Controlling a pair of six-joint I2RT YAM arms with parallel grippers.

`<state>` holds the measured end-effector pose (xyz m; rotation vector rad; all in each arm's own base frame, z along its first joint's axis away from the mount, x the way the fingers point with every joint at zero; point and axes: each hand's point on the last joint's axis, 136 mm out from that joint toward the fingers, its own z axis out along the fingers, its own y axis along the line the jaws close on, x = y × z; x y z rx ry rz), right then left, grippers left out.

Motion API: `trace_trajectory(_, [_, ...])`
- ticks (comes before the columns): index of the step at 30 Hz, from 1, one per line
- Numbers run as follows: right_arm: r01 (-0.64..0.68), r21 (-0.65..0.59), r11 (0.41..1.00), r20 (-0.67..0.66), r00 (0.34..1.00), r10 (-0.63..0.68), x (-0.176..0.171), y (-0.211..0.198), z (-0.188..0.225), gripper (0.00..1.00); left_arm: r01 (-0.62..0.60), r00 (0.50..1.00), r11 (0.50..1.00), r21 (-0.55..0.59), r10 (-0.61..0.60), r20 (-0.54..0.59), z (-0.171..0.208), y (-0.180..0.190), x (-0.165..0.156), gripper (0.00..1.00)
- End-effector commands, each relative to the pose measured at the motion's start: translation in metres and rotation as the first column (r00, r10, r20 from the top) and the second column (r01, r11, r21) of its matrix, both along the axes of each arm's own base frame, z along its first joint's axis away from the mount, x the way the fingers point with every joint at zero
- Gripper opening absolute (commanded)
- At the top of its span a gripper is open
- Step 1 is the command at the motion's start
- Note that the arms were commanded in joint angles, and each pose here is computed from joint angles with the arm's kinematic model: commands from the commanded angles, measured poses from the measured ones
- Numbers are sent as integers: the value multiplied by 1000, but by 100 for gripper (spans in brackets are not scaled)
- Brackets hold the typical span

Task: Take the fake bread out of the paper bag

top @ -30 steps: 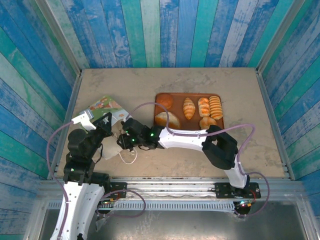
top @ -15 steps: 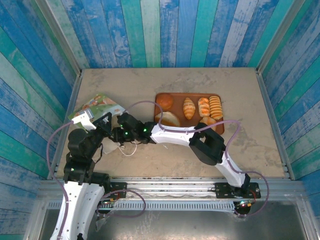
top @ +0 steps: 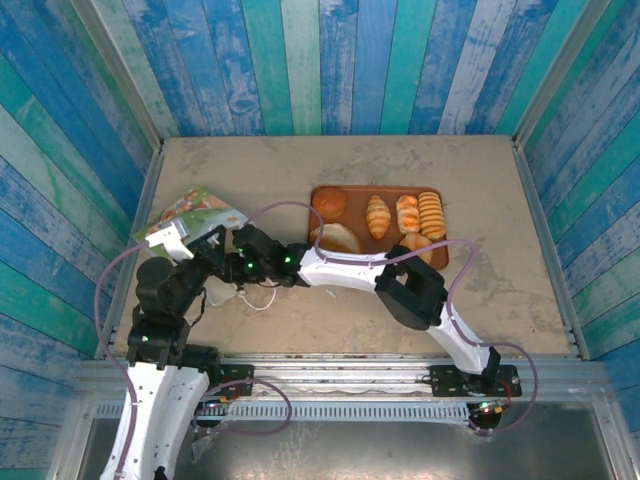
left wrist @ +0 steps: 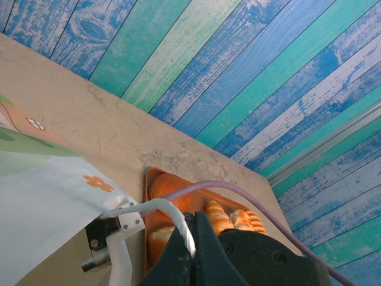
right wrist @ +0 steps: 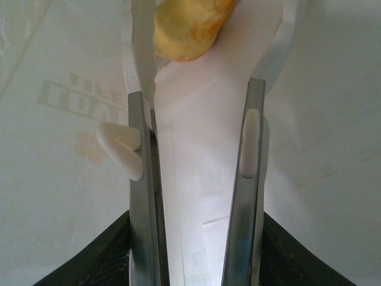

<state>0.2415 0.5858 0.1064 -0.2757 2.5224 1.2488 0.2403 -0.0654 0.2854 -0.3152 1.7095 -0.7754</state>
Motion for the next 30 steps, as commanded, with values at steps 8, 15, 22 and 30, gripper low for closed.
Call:
trace_trajectory(8, [-13,55,998,-2,1000,13,10,20,2,36,27,999,1000,14,-27,25,11,-4,-6,0])
trace_trajectory(15, [-10,31,999,77,997,8,11,6,15,22,-10,1000,1000,11,10,19,7,2,-6,0])
trace_trajectory(22, [-25,-50,998,265,964,38,2,-20,48,18,-41,999,999,12,41,-3,3,7,-3,0])
trace_trajectory(30, [47,-263,964,503,859,96,0,-76,56,18,-53,999,999,10,53,0,5,9,-2,0])
